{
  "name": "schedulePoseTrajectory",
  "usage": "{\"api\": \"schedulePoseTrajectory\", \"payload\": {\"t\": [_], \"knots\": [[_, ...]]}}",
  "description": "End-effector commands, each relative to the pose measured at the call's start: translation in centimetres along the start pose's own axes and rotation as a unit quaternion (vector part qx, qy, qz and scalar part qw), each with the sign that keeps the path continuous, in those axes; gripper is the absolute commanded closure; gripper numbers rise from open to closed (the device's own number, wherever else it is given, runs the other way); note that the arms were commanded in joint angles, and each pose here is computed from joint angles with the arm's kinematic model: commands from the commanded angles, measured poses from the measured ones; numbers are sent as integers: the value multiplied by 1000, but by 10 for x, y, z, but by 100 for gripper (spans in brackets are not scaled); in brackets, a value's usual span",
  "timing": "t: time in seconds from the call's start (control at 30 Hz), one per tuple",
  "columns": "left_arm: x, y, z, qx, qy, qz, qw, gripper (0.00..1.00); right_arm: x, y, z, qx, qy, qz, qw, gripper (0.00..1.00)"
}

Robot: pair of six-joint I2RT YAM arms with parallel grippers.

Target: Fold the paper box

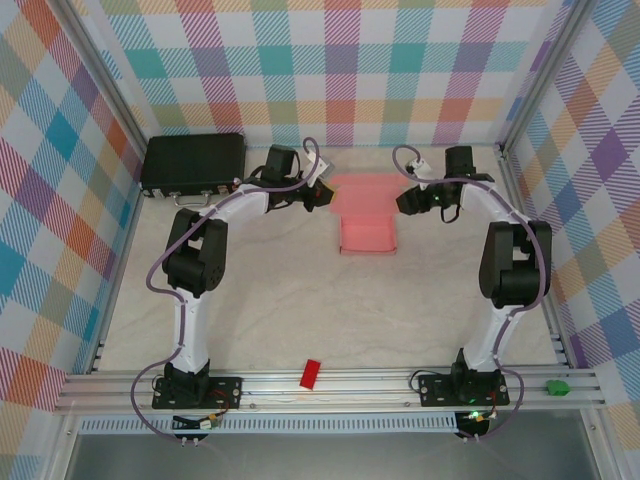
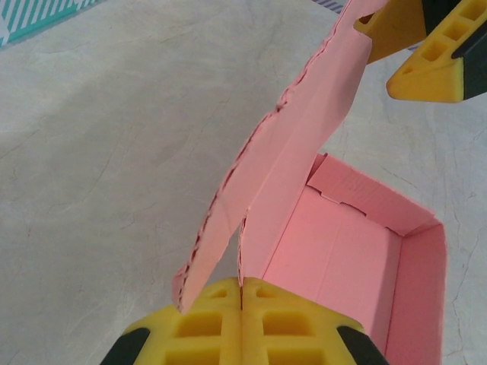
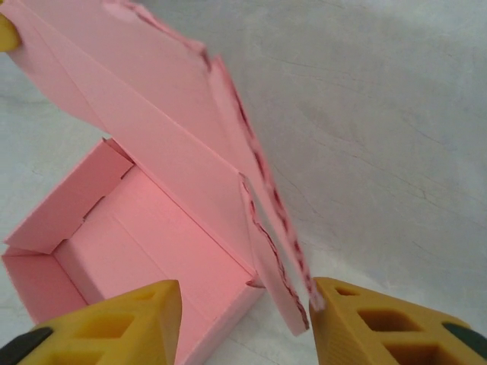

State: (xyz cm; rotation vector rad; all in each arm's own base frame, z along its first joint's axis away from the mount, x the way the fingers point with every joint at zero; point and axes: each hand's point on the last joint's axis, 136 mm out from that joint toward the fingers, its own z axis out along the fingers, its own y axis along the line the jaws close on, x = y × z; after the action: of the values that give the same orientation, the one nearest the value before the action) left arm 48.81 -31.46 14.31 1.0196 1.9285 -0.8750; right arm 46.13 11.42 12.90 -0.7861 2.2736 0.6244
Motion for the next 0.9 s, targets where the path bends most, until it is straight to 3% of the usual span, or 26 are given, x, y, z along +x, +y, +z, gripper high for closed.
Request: {"api": "schedulePoseTrajectory", "payload": {"t": [0.0,0.37,0.7,0.87], "knots": [[-3,5,-1,3,-1,6,1000,100,-9,9,-5,-34,-11,4,999,58],[-12,10,-2,-15,-14,-25,999,100,-5,8,-9,7,0,11,1000,80],[-13,8,-4,-42,-21,-43,998,100,-10,8,-8,76,12,-3,997,81],[-13,8,-3,-55,-19,-46,997,100,-10,10,-8,91,14,0,996,86]]}}
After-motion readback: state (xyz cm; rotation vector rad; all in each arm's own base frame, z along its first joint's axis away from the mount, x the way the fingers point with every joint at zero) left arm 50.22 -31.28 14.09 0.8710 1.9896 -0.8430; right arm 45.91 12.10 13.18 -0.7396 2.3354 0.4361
